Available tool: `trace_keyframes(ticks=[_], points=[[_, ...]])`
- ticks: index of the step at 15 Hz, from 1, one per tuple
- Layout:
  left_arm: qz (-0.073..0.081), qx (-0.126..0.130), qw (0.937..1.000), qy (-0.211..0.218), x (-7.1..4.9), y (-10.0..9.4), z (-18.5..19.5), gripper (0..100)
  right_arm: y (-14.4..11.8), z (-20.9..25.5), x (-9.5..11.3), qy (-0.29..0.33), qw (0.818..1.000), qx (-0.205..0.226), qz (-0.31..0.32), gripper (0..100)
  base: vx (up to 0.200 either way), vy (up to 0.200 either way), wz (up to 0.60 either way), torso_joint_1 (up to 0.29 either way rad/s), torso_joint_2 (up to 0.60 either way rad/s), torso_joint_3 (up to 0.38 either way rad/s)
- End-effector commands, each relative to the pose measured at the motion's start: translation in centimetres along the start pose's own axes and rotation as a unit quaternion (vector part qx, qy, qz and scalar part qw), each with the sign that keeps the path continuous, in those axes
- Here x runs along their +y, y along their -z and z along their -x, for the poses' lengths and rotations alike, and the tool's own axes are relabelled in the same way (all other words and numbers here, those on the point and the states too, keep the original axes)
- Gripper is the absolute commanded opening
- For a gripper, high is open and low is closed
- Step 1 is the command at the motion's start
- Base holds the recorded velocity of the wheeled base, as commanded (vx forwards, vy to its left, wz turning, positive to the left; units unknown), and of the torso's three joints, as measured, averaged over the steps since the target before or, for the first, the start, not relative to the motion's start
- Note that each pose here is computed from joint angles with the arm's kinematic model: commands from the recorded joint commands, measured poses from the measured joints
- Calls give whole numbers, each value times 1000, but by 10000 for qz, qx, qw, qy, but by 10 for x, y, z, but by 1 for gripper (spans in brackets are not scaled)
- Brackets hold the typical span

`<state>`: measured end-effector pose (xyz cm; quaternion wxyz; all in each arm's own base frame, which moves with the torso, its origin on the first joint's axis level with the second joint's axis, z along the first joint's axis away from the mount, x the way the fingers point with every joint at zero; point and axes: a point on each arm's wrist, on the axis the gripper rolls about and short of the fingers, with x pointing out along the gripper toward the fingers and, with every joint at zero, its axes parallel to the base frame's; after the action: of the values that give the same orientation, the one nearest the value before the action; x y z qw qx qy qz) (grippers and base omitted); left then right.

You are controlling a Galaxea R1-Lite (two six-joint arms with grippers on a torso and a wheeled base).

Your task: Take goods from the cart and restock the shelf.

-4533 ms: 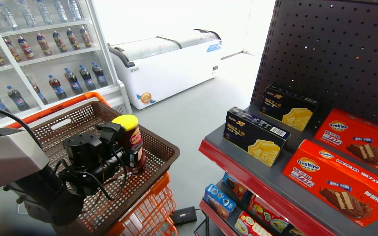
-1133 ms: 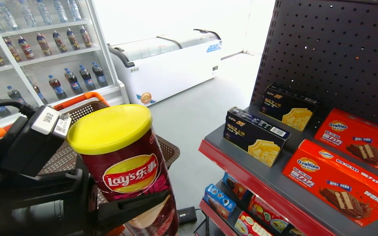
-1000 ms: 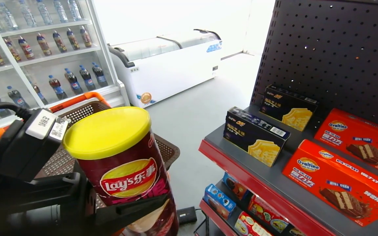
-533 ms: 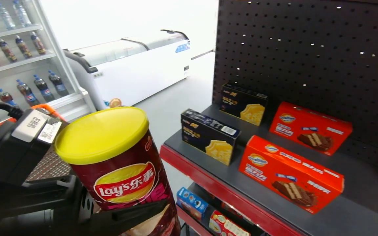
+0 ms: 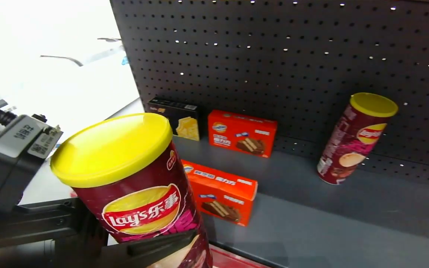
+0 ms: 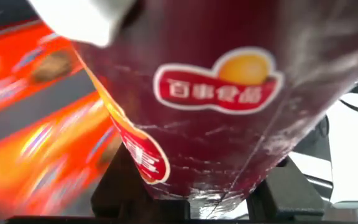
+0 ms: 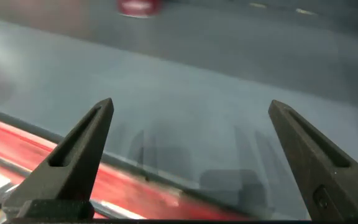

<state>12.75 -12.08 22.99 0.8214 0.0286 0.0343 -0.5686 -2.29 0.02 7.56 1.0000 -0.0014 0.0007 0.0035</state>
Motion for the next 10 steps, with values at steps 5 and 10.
trace_keyframes(ticks=[5,10], points=[[-113,-186,9997,121,-2,-14,-5,0,0,0,0,-3,10000,0,2,100,0,0,-600,1,2,5],[-92,-152,9998,77,-1,-12,-4,0,0,0,0,-3,10000,0,-6,100,0,0,-120,0,0,0]])
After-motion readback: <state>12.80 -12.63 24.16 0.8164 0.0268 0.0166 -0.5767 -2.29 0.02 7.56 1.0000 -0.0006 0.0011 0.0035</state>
